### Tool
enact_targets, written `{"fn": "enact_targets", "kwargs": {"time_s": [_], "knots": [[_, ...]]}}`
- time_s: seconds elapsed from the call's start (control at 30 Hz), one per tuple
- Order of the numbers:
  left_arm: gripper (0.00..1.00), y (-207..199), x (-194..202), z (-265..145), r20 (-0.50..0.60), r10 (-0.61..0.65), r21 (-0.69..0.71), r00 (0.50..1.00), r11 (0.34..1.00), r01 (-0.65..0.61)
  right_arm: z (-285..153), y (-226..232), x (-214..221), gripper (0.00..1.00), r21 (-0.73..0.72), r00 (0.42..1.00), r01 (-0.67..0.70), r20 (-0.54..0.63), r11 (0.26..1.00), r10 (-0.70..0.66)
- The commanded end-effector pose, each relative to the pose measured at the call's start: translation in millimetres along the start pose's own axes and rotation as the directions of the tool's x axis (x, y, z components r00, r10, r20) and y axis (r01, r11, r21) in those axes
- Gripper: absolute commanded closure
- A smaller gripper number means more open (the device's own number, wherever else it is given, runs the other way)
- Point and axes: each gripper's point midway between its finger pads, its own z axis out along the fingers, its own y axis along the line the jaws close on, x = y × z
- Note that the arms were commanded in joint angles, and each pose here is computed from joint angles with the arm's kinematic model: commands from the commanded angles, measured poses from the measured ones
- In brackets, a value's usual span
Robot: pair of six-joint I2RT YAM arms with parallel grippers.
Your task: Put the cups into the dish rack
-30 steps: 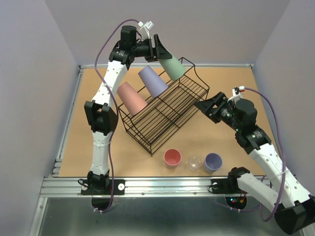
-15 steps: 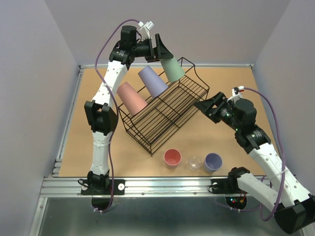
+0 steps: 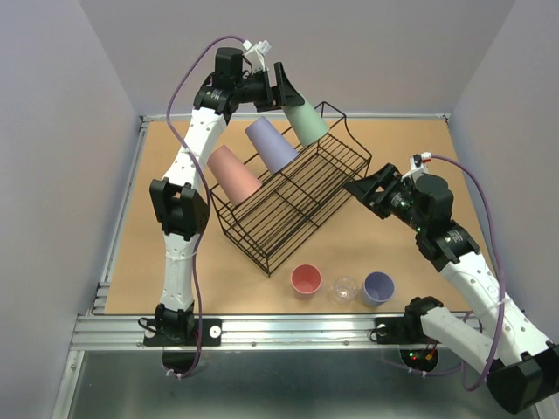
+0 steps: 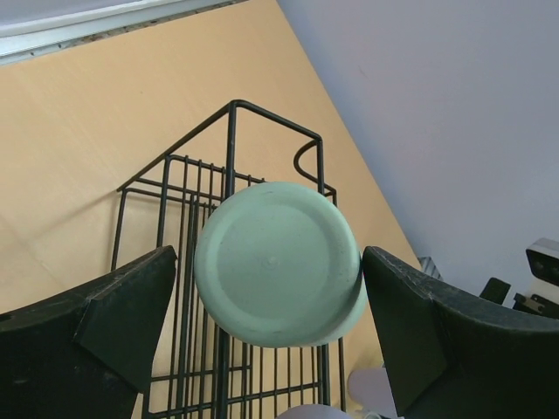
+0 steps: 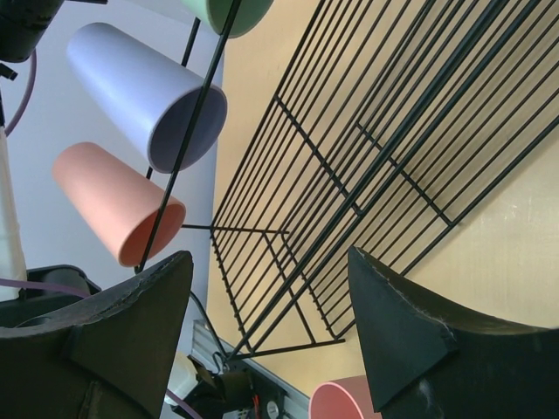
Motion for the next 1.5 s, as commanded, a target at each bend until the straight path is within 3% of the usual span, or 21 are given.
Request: {"fn": "enact_targets", "kwargs": {"time_s": [0.0,0.3,0.9,1.47], "knots": [[0.01,-10,-19,-12,0.061,0.086,-0.038,0.994,0.996,-0.084,-1,9,-7,0.23,-0.022,0.999,0.025,0.020,0.999,-0.025],[0.01,-9,-39,-30,0.127,0.156,-0.113,0.980,0.983,-0.142,-1,9,-6,0.23,-0.024,1.000,0.028,0.012,0.999,-0.028],[0.01,-82,-66,-55,0.237,0.255,0.077,0.937,0.957,-0.280,7,2,-3,0.23,-0.003,1.000,0.027,-0.007,1.000,-0.027],[0.01,-82,-37,-38,0.153,0.220,0.121,0.963,0.963,-0.239,8,-1,-1,0.23,0.005,1.000,0.021,-0.015,1.000,-0.020]]}}
